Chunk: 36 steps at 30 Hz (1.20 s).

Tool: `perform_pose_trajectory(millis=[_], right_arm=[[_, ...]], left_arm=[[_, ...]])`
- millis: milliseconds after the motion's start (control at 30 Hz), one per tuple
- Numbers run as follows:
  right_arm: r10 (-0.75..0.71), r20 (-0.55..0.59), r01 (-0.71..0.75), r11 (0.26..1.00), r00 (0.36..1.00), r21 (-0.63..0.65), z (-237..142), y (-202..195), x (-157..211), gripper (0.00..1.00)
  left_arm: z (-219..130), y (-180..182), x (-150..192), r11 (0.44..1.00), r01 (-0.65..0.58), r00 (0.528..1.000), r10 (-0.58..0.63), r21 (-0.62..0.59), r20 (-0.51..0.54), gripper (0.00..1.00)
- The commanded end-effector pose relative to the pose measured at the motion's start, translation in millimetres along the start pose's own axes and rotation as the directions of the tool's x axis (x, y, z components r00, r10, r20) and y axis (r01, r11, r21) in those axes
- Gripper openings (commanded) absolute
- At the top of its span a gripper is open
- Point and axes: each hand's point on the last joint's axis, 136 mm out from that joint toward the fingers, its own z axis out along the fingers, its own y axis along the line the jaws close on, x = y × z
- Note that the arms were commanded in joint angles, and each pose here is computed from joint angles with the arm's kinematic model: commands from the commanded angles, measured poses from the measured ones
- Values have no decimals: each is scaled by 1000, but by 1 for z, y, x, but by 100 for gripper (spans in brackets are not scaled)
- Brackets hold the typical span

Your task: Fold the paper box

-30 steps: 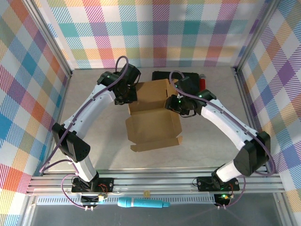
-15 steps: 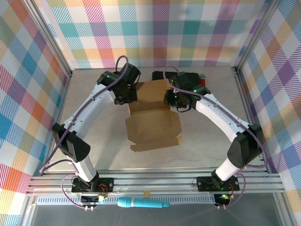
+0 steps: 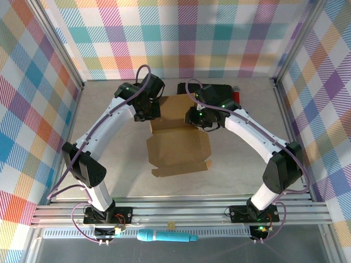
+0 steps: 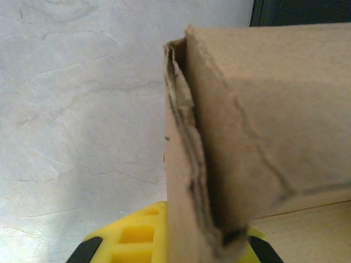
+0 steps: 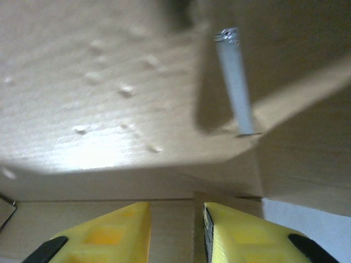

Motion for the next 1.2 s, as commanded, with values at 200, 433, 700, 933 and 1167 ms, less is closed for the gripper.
perform_pose_trajectory(millis=[200, 433, 700, 933, 1167], right_arm=[[-122, 137, 129, 991, 983, -41, -58, 16, -33, 50], [-132, 273, 115, 990, 953, 78, -103, -34, -69, 55], [-170, 225, 137, 978, 959, 157, -78, -52, -75, 49], [-177, 184, 145, 974, 967, 175, -56, -56, -77, 35], [-249, 217, 188, 945, 944, 267, -65, -52, -81, 0]], left_arm=[[-9, 0, -4, 1000, 10, 1000, -10, 19, 6, 0], [-9, 0, -3, 1000, 6, 1000, -6, 27, -2, 0], [-10, -1, -4, 999, 3, 1000, -3, 32, -3, 0], [-10, -1, -3, 1000, 2, 1000, -2, 31, -6, 0], [-9, 0, -2, 1000, 3, 1000, -2, 27, -11, 0]])
